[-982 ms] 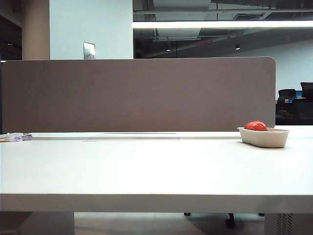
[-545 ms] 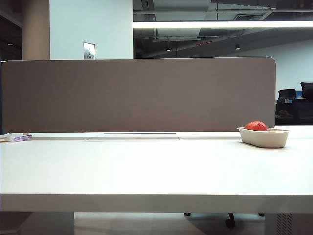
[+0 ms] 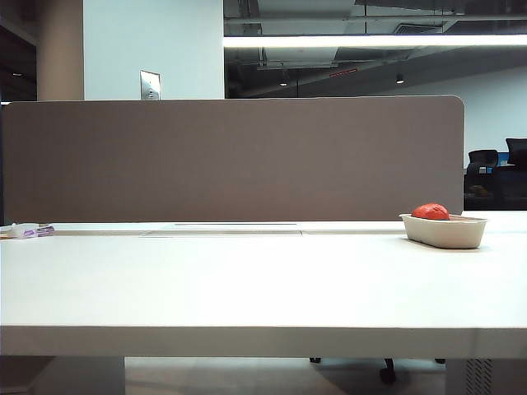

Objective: Pick up the orange and place it into the paper lunchbox.

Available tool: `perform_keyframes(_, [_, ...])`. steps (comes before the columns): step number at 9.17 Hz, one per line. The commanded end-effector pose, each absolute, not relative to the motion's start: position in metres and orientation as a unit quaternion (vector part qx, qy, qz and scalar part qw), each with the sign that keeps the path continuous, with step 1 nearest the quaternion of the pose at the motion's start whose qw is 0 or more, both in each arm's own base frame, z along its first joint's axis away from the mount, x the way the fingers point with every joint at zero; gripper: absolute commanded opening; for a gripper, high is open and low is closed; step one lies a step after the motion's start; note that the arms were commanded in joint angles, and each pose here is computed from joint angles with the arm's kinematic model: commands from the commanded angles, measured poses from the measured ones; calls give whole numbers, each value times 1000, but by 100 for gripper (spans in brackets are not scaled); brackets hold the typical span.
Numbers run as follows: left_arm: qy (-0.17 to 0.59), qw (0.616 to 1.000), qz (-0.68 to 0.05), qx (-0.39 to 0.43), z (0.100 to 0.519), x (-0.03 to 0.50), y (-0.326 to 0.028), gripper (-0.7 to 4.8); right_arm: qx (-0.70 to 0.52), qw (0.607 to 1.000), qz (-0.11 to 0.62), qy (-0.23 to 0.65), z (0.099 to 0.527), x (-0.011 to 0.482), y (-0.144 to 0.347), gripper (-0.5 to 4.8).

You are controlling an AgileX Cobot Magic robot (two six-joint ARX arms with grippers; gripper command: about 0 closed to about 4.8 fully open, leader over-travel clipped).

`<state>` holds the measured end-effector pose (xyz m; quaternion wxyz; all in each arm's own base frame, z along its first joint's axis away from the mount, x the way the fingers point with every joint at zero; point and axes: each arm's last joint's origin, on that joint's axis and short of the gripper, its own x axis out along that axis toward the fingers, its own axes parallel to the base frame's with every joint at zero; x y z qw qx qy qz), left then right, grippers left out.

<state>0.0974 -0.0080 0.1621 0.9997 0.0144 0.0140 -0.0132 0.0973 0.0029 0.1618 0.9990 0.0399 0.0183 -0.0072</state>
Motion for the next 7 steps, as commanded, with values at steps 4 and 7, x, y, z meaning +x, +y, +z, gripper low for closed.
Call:
perform_keyframes(4, [10,1000,-16,14,162,97,-8,-4,41,998,-41,-17,167,98,-4,4])
perform_keyframes(7, [10,1000,-16,14,162,97,-8,-4,41,998,-41,-17,167,98,-4,4])
